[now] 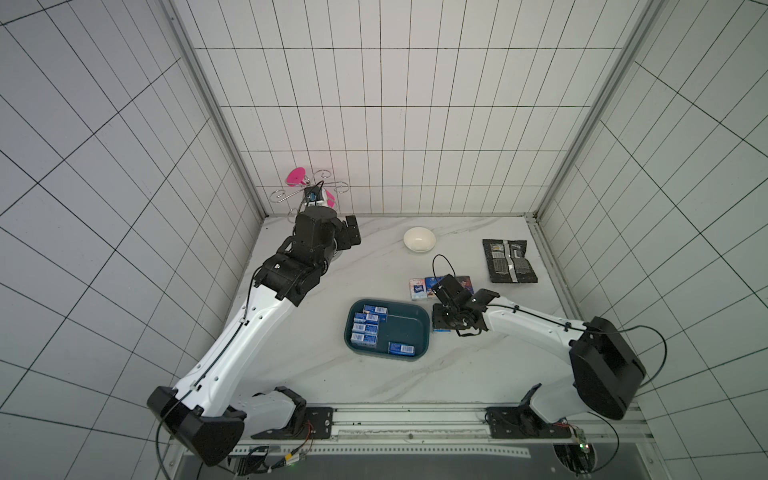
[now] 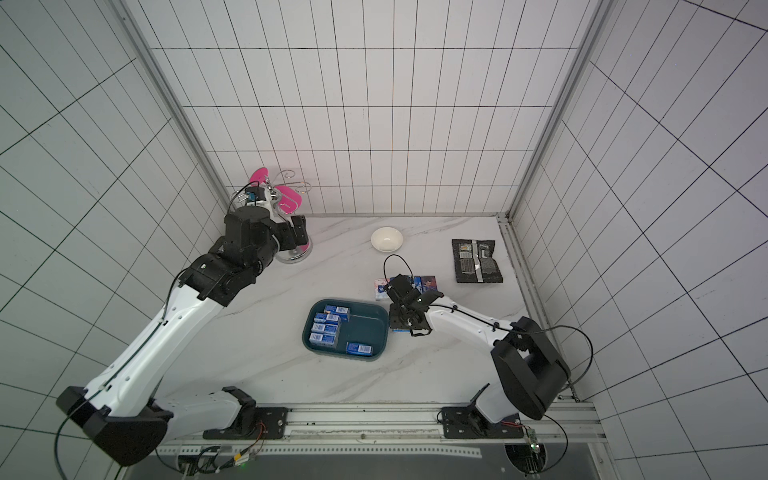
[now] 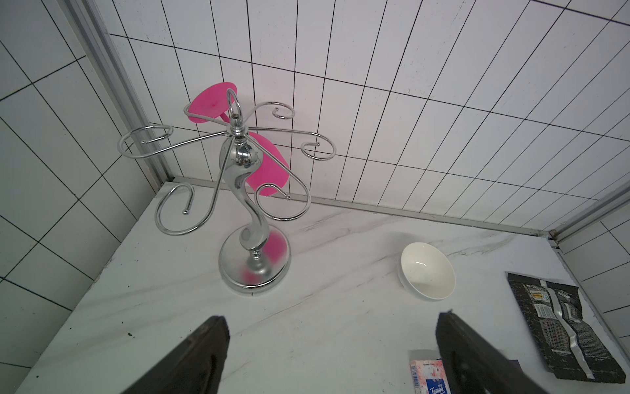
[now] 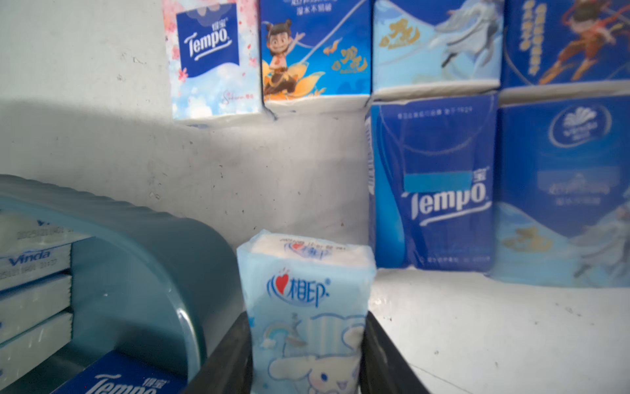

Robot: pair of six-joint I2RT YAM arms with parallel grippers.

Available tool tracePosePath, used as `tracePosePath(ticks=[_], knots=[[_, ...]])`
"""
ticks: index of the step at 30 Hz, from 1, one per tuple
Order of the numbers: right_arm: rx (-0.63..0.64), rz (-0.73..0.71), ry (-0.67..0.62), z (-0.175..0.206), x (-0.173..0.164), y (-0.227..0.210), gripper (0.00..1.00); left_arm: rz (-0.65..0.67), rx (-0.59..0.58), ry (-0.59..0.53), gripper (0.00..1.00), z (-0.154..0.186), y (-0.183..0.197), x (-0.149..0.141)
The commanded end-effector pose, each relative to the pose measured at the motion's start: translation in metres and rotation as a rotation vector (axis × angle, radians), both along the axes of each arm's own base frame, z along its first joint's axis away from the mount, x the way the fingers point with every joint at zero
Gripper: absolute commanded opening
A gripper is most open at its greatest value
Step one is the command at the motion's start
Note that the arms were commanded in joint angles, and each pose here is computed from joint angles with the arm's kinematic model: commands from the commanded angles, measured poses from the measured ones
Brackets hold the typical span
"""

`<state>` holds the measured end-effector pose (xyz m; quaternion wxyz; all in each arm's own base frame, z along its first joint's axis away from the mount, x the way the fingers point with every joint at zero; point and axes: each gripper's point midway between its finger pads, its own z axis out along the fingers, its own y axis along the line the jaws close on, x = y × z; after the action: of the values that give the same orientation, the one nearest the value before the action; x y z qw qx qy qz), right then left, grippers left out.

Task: Take the pocket tissues out of the storage box
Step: Move the pocket tissues to the center of the board.

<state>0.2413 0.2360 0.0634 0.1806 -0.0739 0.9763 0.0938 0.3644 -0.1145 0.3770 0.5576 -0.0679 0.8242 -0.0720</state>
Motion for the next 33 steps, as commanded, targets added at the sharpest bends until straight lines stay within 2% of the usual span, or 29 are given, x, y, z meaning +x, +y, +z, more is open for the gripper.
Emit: tracePosePath(ticks=[1, 18, 26, 33], knots=[[-0.021, 0.047, -0.014, 0.009, 0.014, 0.007, 0.48, 0.006, 0.000, -0.031, 0.98, 0.016, 0.004, -0.005], [-0.056, 0.059, 0.022, -0.006, 0.046, 0.011, 0.49, 0.020, 0.020, -0.031, 0.98, 0.016, 0.008, -0.003], [-0.065, 0.061, 0.042, -0.013, 0.048, 0.013, 0.53, 0.027, 0.026, -0.031, 0.98, 0.015, 0.011, -0.003], [-0.053, 0.059, 0.017, 0.003, 0.049, 0.012, 0.58, 0.027, 0.025, -0.030, 0.98, 0.015, 0.011, -0.004]])
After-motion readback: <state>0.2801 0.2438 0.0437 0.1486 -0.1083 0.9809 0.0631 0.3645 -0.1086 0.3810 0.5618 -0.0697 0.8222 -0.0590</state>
